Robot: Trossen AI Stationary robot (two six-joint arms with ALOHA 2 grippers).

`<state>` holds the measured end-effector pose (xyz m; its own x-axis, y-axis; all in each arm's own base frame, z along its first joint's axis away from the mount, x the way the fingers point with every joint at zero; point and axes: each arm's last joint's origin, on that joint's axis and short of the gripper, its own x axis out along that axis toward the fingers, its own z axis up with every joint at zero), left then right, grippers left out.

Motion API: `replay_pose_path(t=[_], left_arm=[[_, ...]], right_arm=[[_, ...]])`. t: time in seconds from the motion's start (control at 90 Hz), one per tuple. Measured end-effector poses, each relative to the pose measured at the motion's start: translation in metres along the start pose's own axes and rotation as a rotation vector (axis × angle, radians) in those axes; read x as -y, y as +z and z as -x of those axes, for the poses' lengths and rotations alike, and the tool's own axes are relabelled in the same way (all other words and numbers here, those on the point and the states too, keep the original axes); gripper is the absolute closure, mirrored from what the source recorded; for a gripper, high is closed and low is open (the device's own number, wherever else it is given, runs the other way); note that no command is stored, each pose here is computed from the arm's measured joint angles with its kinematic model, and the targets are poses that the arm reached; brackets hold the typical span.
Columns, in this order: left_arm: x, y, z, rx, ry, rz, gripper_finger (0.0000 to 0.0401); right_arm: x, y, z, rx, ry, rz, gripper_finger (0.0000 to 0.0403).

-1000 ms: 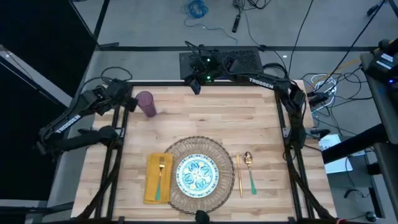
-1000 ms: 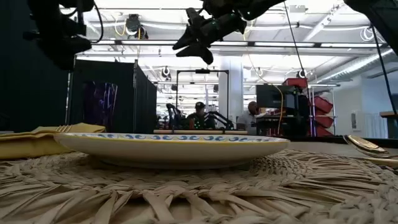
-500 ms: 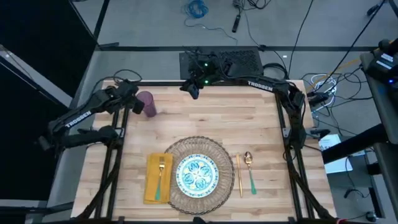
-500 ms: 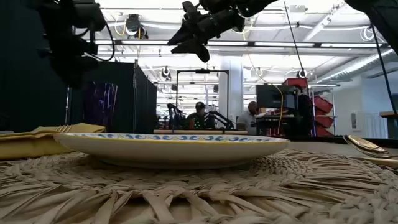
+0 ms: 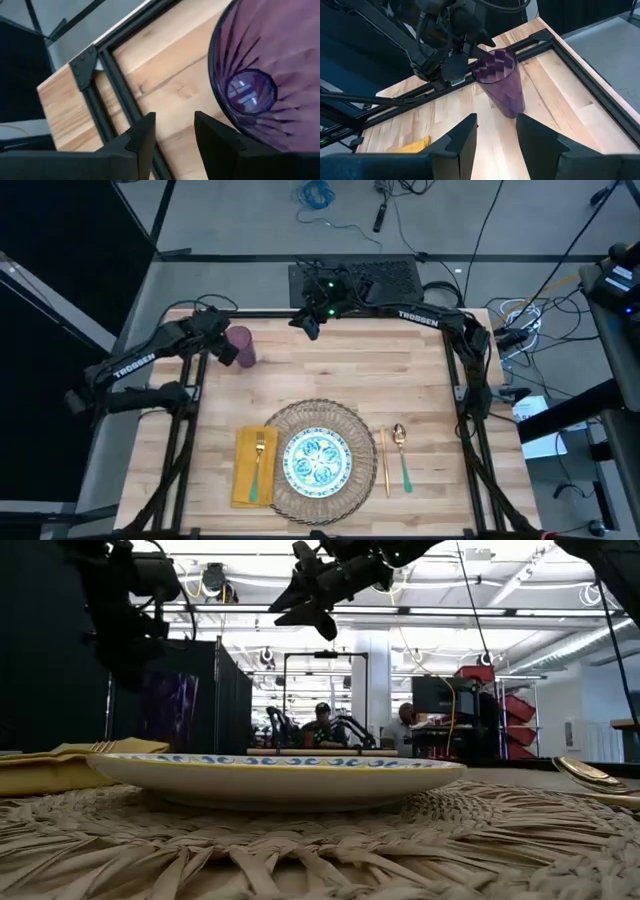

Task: Set table place
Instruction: Put the violet cup to the top right of the brown placemat

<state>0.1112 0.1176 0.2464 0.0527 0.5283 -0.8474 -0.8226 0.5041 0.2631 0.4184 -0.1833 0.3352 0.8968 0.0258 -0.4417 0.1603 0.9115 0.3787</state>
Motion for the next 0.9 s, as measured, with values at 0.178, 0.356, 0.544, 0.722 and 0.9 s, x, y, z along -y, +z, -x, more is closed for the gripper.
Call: replay_pose_path(t=[0.178,0.356,0.544,0.722,0.9], left_arm=[[0.008,0.012,0.002,0.115,-0.124,-0.005,0.0280],[0.015,0.016,-0.006,0.089,-0.133,-0.030,0.0280],[0.025,0.022,-0.014,0.084,-0.151,-0.053,0.0280],[0.036,0.028,-0.022,0.090,-0.176,-0.078,0.0280],[0.046,0.031,-0.026,0.103,-0.196,-0.107,0.0280]], right_arm=[[0.000,0.000,0.000,0.000,0.000,0.000,0.0280],[0.000,0.000,0.000,0.000,-0.003,-0.010,0.0280],[0.002,-0.001,0.000,0.002,-0.052,-0.030,0.0280],[0.002,-0.001,0.000,0.001,-0.053,-0.031,0.0280],[0.002,-0.002,0.000,-0.014,-0.056,-0.036,0.0280]])
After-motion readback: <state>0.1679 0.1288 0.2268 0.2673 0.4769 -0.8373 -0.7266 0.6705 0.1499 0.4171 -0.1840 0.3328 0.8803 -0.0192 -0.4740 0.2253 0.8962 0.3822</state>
